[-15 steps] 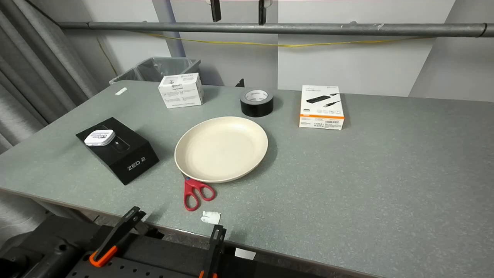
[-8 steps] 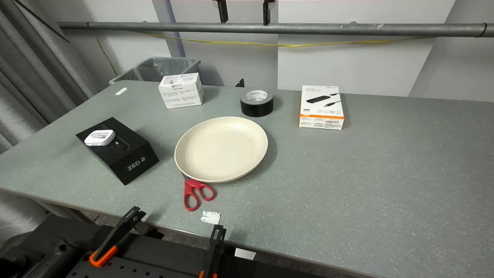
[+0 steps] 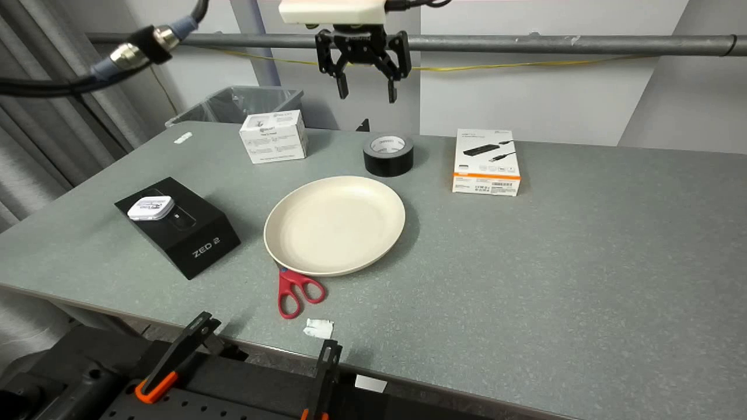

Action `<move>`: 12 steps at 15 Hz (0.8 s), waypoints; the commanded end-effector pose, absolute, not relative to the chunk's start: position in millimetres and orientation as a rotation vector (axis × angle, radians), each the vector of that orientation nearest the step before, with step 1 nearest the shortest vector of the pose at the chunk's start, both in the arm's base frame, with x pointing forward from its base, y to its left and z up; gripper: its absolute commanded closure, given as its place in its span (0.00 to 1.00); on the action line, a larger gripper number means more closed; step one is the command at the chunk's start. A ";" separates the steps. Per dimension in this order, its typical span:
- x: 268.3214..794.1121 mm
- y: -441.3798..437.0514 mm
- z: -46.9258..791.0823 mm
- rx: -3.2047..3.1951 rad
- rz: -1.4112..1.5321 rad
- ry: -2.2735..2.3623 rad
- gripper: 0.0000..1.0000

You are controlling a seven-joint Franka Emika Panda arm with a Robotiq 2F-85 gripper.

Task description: Place the black tape on the white plate

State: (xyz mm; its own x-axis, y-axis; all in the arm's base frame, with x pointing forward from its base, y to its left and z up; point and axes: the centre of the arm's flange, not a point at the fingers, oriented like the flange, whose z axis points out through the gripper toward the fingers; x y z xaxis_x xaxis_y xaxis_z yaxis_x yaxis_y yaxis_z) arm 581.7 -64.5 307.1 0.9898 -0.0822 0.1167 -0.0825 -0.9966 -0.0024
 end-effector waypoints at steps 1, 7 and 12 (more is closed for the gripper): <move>619.4 -50.1 286.0 3.142 0.110 -0.104 0.00; 606.2 -50.3 279.9 3.139 0.141 -0.088 0.00; 638.6 -37.4 251.3 3.161 0.115 -0.083 0.00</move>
